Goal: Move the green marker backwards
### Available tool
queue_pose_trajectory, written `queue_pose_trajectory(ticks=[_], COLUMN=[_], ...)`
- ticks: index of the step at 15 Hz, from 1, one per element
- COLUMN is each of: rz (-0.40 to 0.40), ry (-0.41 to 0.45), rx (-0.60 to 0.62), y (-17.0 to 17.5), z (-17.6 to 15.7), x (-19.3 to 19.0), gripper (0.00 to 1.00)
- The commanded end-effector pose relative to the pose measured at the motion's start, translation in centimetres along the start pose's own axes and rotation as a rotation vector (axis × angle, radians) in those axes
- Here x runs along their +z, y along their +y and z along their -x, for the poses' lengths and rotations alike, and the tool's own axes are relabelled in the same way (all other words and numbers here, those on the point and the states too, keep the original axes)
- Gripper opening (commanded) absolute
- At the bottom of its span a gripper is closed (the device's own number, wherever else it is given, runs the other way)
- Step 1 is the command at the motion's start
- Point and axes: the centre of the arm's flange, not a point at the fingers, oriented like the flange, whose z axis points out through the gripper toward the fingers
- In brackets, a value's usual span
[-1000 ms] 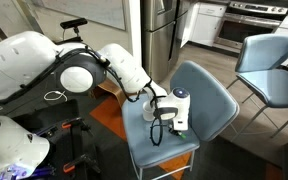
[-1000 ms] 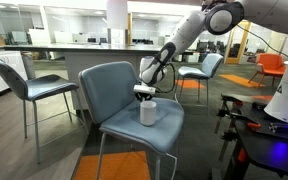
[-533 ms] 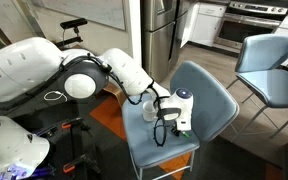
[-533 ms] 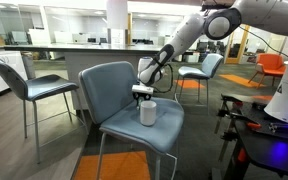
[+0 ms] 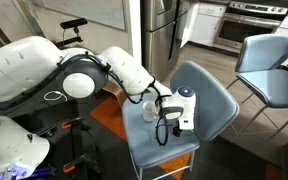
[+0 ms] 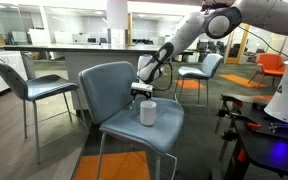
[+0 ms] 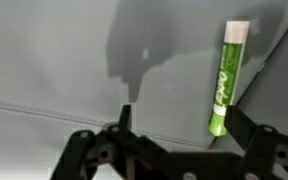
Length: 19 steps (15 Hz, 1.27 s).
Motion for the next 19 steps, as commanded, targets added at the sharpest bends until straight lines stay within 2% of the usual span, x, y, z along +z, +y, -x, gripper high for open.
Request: queue_pose_trajectory(ticks=[1, 10, 12, 16, 19], rz=[0.002, -0.023, -0.028, 0.028, 0.033], ry=[-0.01, -0.044, -0.048, -0.082, -0.096], rx=[-0.027, -0.082, -0.088, -0.108, -0.15], y=[0.6, 1.0, 1.3, 2.1, 3.0], z=[0.1, 1.6, 2.1, 3.3, 4.9], x=[-1.6, -3.2, -4.9, -9.1, -12.6], gripper=[1.0, 1.0, 1.0, 1.0, 1.0])
